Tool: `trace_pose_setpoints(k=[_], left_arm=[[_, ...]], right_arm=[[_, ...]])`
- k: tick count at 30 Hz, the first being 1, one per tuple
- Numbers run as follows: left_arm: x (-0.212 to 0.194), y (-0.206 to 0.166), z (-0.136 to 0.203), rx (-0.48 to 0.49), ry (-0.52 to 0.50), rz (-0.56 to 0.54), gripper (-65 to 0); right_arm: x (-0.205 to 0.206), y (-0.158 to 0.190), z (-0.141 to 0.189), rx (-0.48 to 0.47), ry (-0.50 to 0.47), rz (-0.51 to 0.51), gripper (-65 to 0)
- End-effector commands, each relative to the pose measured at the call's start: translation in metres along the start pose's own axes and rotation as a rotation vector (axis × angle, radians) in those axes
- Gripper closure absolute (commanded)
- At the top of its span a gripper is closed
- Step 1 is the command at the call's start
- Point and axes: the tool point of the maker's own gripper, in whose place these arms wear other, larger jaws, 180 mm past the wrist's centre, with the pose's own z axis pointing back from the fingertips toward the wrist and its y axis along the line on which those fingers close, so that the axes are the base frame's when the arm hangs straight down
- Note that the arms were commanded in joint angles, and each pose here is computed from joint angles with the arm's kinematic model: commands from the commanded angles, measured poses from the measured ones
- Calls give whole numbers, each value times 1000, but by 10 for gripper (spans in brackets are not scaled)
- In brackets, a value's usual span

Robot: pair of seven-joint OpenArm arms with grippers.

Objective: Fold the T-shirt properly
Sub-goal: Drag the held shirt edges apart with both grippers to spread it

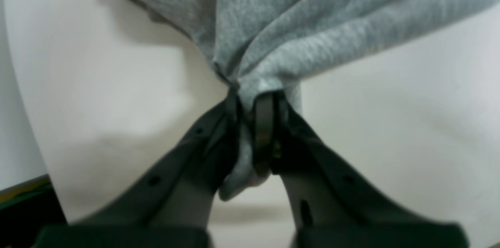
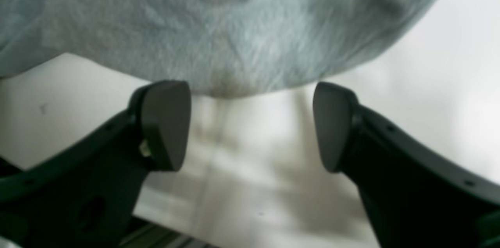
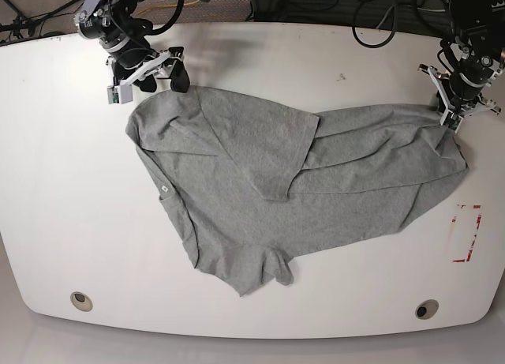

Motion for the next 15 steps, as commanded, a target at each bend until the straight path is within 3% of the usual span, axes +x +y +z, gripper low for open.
trace_pose_setpoints(k=[1,3,6,15], left_arm=[[7,10,4,23,-26,-13,0],[10,9,5,23,-32,-22,0],[13,12,7,33,-40,-26,0],[15,11,8,31,-43,-29,0]], right_arm=[[7,8,-7,64,-53,-72,-458],[1,5,-14,75,-54,-200,-458],[-13,2,-20,85,-30,-289,-458],[-10,25,-39,156,-10,-278,-458]])
